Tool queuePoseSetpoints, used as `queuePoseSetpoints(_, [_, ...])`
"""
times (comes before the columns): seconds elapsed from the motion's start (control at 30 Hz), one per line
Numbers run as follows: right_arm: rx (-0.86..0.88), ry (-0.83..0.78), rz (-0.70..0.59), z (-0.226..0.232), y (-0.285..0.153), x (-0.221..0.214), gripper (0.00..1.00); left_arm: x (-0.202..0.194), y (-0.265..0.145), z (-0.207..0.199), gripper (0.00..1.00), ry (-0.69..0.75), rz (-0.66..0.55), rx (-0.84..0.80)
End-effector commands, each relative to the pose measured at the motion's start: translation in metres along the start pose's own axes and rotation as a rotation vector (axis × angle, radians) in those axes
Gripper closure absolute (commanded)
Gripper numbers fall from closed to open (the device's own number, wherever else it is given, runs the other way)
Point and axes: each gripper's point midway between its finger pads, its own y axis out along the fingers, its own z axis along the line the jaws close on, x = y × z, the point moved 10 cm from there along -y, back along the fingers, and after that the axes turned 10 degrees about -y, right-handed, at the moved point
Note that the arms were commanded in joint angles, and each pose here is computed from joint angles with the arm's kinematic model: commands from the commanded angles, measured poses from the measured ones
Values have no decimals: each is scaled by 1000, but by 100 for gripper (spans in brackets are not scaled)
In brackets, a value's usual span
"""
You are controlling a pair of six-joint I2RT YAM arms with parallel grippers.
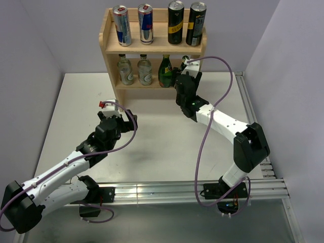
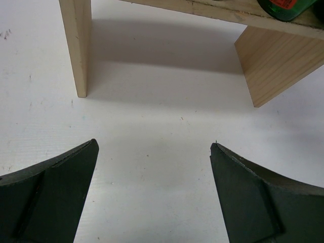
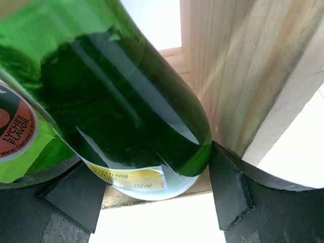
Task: Place and organize the beverage onto the shelf
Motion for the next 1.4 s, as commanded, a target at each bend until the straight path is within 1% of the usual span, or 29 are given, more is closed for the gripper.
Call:
queuePoseSetpoints(0.0, [-30,196,-173,-4,1,58,78,3,1,-1,1,-2,-26,-4])
queuePoseSetpoints(0.03, [-30,199,-171,-3,1,57,69,3,1,-1,1,-2,-26,-4])
queuePoseSetpoints(0.07, [-33,204,-171,-4,1,57,52,3,1,-1,1,-2,-26,-4])
queuePoseSetpoints(0.13, [-32,206,-169,-4,1,56,38,3,2,-1,1,-2,-26,-5])
queuePoseSetpoints(0.17, [-34,206,-170,-4,0,57,29,2,2,-1,1,-2,-25,-4])
queuePoseSetpoints(0.2, [-37,204,-167,-4,1,56,25,2,2,-1,1,-3,-25,-6])
queuePoseSetpoints(0.23, [-37,207,-167,-3,0,56,17,2,2,-1,1,-2,-25,-3])
queuePoseSetpoints(0.27, [-40,206,-168,-4,1,57,14,2,2,-1,1,-5,-26,-5])
queuePoseSetpoints(0.57, [-42,213,-166,-5,0,56,10,2,2,0,1,-2,-23,-5])
queuePoseSetpoints(1.07, [-45,220,-154,-7,-3,52,10,2,1,0,1,-2,-24,-2])
queuePoseSetpoints(1.2, [-34,245,-147,-13,-13,52,10,2,2,0,1,-2,-26,-2])
queuePoseSetpoints(1.27, [-28,244,-136,-15,-19,45,10,2,2,-1,1,-2,-25,-1])
queuePoseSetpoints(1.37, [-12,269,-140,-22,-36,47,10,3,2,-1,1,-1,-21,0])
